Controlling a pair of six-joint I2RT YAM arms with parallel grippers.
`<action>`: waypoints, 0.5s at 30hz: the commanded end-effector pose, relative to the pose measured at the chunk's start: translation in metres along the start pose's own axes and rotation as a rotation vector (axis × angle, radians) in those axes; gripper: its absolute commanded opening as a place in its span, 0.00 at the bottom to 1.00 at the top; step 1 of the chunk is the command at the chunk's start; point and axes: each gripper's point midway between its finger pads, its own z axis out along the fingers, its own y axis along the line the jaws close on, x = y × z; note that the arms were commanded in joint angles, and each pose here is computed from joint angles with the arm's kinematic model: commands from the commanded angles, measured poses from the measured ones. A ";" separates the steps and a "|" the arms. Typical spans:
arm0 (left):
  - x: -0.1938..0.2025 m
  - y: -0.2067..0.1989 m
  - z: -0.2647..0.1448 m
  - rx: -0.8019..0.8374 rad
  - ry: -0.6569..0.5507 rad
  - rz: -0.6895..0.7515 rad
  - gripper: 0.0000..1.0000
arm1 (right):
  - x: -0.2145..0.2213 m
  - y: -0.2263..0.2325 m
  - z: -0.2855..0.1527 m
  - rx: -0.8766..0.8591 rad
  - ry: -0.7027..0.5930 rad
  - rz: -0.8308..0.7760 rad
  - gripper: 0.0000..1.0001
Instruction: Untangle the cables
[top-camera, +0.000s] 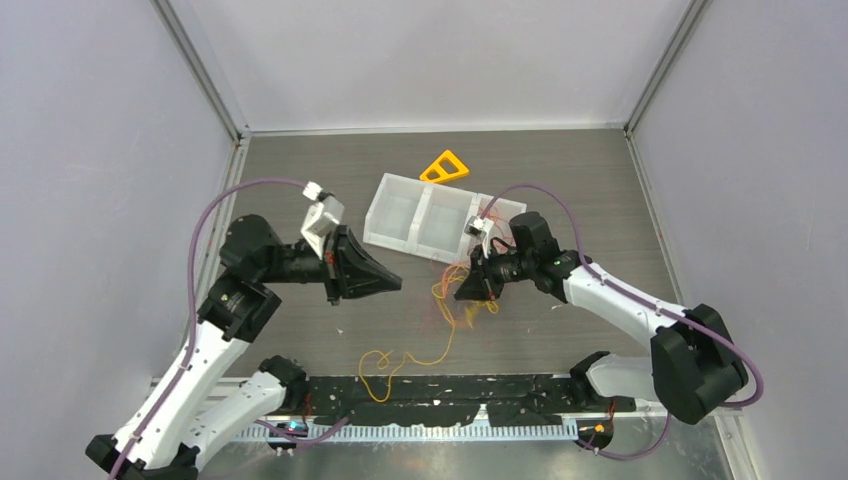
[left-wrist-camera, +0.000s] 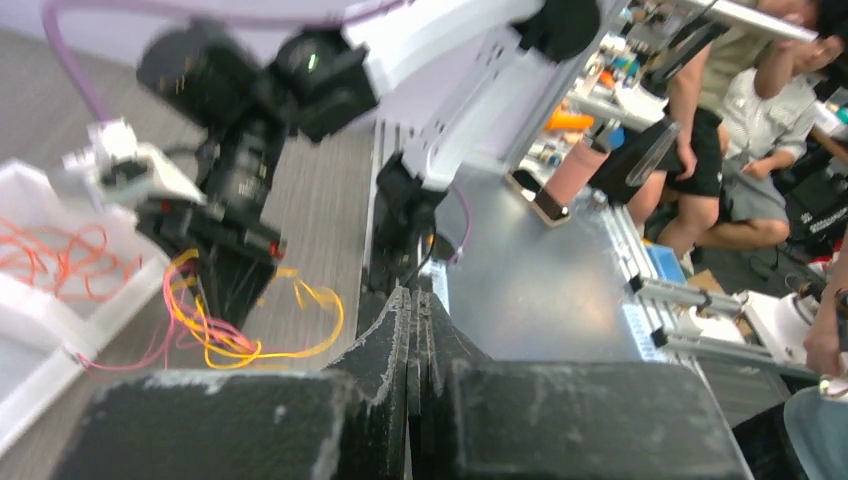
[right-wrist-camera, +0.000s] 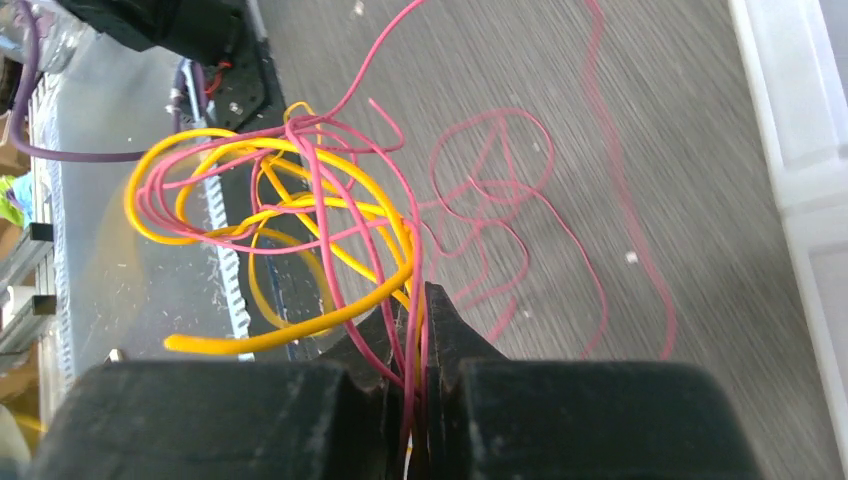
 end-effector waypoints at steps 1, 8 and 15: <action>-0.072 -0.049 -0.017 0.097 -0.153 0.063 0.00 | 0.022 -0.012 -0.002 0.035 0.055 0.082 0.08; -0.126 -0.041 -0.036 -0.056 -0.217 0.108 0.00 | 0.029 -0.016 0.000 0.037 0.076 0.097 0.07; 0.008 0.050 -0.037 -0.304 -0.037 -0.058 0.81 | -0.029 0.012 -0.015 0.007 -0.121 -0.077 0.06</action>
